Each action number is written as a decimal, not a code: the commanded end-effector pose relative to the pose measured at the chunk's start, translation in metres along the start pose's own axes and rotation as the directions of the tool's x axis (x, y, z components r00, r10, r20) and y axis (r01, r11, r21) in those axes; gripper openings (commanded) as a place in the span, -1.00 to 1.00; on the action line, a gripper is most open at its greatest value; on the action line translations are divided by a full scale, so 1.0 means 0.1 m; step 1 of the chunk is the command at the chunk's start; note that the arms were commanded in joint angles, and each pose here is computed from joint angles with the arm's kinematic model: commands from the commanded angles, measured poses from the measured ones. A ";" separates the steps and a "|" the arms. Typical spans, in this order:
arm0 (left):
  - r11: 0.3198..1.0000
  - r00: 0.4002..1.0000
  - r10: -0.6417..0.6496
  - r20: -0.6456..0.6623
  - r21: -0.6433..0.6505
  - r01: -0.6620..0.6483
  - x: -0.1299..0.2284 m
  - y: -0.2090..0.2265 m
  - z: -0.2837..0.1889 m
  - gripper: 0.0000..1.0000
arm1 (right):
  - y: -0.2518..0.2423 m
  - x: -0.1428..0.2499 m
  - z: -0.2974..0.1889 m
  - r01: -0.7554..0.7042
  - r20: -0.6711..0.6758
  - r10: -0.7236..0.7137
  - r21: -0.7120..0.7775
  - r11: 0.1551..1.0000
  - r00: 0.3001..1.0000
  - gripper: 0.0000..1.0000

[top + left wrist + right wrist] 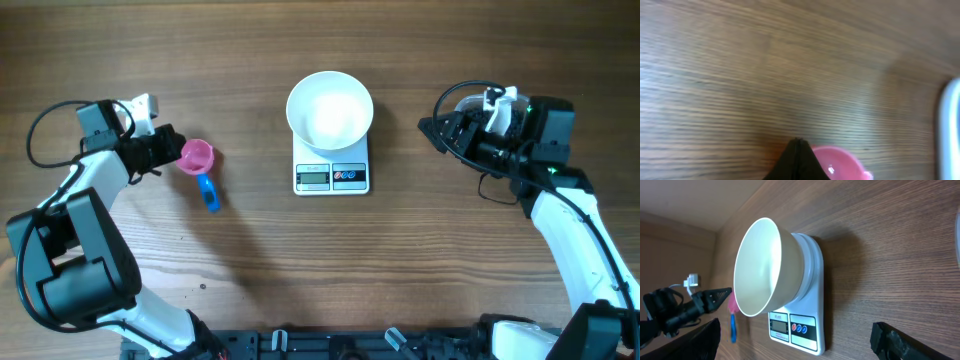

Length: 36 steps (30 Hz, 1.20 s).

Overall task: Scoop item into bowl and weigh 150g on scale
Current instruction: 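Grasp the pink scoop by its blue handle with left gripper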

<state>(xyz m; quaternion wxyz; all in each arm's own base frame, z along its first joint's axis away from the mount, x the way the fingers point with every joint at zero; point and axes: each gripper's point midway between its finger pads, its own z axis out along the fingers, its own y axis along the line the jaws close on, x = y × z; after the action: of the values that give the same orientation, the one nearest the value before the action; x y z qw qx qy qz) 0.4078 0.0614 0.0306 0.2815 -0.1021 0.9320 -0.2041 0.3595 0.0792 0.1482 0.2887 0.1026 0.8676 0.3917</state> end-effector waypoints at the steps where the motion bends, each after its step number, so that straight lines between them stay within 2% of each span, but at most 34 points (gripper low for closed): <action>1: 0.993 0.999 -0.007 0.031 0.118 0.003 -0.18 -0.24 -0.04 -0.92 | -0.03 -0.09 -0.01 0.007 0.025 -0.008 0.038 0.999 1.000 0.96; 6: 0.983 0.998 -0.039 0.056 0.179 0.028 -0.35 -0.37 -0.11 -0.92 | -0.04 -0.09 -0.01 0.006 0.025 -0.007 0.042 0.999 1.000 0.96; 10: 0.984 0.998 -0.049 0.029 0.175 0.043 -0.30 -0.37 -0.11 -0.87 | -0.06 -0.08 -0.01 0.008 0.023 -0.010 0.052 0.999 1.000 0.97; 11: 0.985 0.998 -0.056 0.015 0.165 0.053 -0.26 -0.35 -0.11 -0.74 | -0.08 -0.08 -0.01 0.006 0.024 -0.008 0.062 0.998 1.000 0.96; 12: 0.987 0.998 -0.063 0.001 0.146 0.062 -0.22 -0.32 -0.10 -0.51 | -0.10 -0.08 -0.01 0.004 0.027 -0.006 0.074 0.997 1.000 0.96; 14: 0.992 0.997 -0.077 -0.031 0.099 0.080 -0.14 -0.24 -0.09 -0.27 | -0.15 -0.08 -0.01 -0.002 0.032 -0.001 0.099 0.995 0.999 0.96; 24: 0.993 0.985 0.098 -0.140 0.080 -0.087 0.19 -0.19 -0.11 -0.28 | -0.24 -0.03 0.02 -0.002 0.018 0.000 0.123 0.992 1.000 0.97; 33: 0.989 0.978 0.124 -0.167 -0.059 -0.135 0.21 0.06 -0.12 -0.21 | -0.24 -0.02 0.02 -0.005 0.015 0.004 0.124 0.992 1.000 0.96; 36: 0.987 0.972 0.146 -0.187 -0.046 -0.157 0.26 0.05 -0.12 -0.22 | -0.24 -0.02 0.02 -0.005 0.016 0.003 0.123 0.992 1.000 0.97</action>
<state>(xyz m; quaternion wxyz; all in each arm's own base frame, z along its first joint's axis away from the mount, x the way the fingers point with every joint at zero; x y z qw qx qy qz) 0.3808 0.0573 0.0274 0.2108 -0.0468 0.9580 -0.1886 0.3604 0.0653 0.1312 0.2824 0.1318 0.8847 0.3468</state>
